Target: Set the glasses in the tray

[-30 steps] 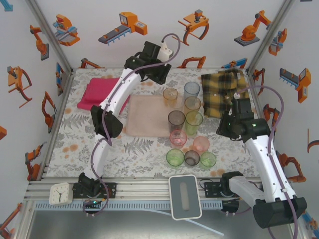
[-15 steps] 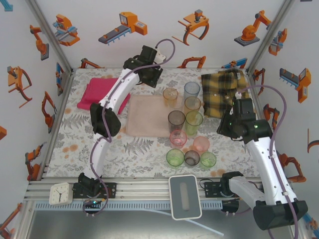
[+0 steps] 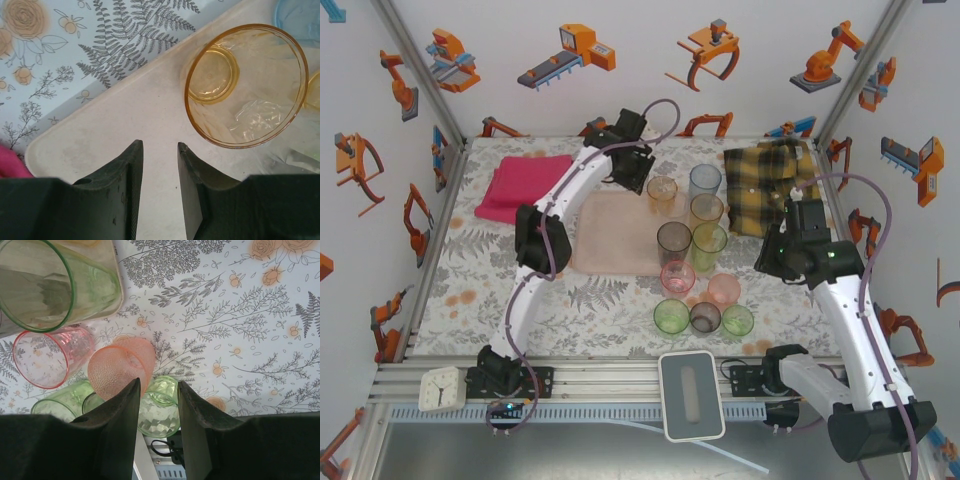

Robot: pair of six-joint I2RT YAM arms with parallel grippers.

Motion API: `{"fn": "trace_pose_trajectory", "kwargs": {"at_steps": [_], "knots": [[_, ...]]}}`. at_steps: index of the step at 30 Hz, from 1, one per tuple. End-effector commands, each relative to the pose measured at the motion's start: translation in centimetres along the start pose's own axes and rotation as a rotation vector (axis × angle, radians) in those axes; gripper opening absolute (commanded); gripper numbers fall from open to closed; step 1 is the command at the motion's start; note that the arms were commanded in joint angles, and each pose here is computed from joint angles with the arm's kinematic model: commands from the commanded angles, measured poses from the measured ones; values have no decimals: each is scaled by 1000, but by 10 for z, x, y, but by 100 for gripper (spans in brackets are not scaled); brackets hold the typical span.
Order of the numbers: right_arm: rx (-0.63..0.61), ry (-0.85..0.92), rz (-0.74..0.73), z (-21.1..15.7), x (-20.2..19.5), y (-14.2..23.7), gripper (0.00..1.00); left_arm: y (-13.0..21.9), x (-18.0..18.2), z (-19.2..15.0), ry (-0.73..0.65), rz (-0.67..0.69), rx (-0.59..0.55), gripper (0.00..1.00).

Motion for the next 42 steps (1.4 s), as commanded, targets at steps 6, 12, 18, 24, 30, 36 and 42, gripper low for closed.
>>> {"fn": "trace_pose_trajectory", "kwargs": {"at_steps": [6,12,18,24,30,36,42], "knots": [[-5,-5,-7,-2,-4,-2,37,-16,-16,-1,11,-59,9,40],[-6,-4,-9,-3,-5,-2,37,-21,-22,3,-4,-55,-2,41],[-4,-3,-10,-3,-4,-1,37,-20,-25,7,-13,-55,-18,42],[-5,-3,-12,-3,-5,0,37,-20,-28,8,-16,-65,-20,49],[-8,-4,-12,-3,-5,1,37,-16,-28,6,-32,-59,-7,48],[-16,2,-8,-1,-4,-4,37,7,-14,-1,-55,-9,15,45],[-16,2,22,5,4,-5,37,56,12,-1,-64,64,-10,46]]}}
Point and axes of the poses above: each hand's point on the last joint's axis, 136 mm out from that joint toward the fingers, its own y axis back along the fingers, its own x axis along the line the jaws close on, z = x × y, the point moved 4 cm from there along y, back along the fingers, and after that the axes turned 12 degrees about -y, right-handed, at the moved point
